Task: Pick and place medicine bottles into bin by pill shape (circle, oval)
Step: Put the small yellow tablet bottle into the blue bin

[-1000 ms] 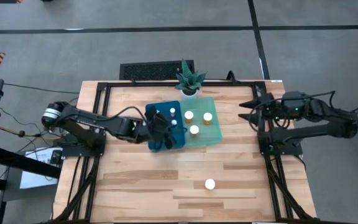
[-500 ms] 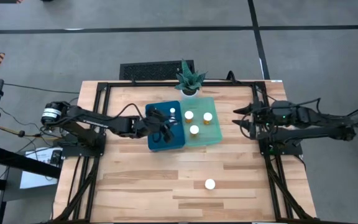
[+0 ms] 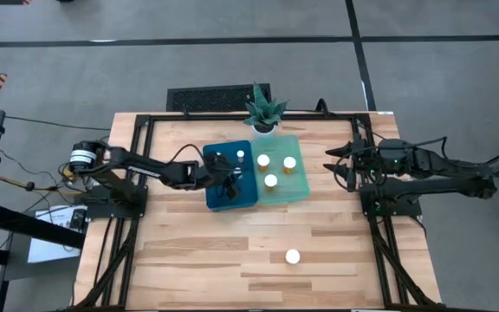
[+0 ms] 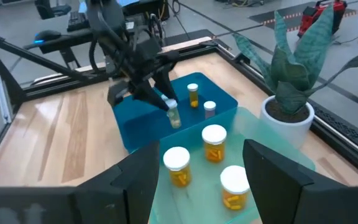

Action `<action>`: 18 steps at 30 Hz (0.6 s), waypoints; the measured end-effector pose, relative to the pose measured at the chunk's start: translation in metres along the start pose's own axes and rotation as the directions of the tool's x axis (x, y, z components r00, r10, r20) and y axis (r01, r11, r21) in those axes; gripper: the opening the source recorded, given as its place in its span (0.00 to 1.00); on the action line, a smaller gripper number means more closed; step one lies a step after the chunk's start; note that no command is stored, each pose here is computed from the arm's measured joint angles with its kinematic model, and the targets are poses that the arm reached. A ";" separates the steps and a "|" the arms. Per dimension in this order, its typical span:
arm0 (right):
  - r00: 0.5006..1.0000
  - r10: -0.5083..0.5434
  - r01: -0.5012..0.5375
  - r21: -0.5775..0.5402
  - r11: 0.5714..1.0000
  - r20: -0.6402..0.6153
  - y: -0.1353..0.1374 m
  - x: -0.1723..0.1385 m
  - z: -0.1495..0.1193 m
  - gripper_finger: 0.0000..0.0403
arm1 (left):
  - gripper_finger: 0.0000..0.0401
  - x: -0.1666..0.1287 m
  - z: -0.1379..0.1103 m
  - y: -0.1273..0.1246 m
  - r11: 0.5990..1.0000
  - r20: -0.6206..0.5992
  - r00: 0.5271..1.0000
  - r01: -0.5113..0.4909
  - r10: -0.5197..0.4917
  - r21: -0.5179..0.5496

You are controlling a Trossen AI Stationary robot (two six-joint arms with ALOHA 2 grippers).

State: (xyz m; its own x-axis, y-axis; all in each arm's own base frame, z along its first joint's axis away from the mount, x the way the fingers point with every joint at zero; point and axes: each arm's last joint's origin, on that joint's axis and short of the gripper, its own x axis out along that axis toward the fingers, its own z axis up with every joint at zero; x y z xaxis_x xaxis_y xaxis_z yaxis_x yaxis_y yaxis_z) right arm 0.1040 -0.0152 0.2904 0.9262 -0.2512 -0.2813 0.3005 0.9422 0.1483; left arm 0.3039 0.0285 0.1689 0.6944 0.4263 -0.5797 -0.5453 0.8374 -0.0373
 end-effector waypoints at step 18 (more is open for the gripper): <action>1.000 0.001 -0.001 0.000 1.000 -0.001 0.000 0.000 0.000 0.59 | 0.29 0.013 0.000 0.015 0.997 -0.038 0.999 -0.025 0.027 0.068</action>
State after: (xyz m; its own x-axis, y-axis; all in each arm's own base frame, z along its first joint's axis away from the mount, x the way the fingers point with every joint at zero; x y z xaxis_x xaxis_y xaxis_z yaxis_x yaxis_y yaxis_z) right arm 0.1040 -0.0151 0.2904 0.9262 -0.2505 -0.2819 0.3001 0.9422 0.1488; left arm 0.3047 0.0461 0.1609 0.6608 0.4357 -0.6112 -0.5292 0.8479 0.0323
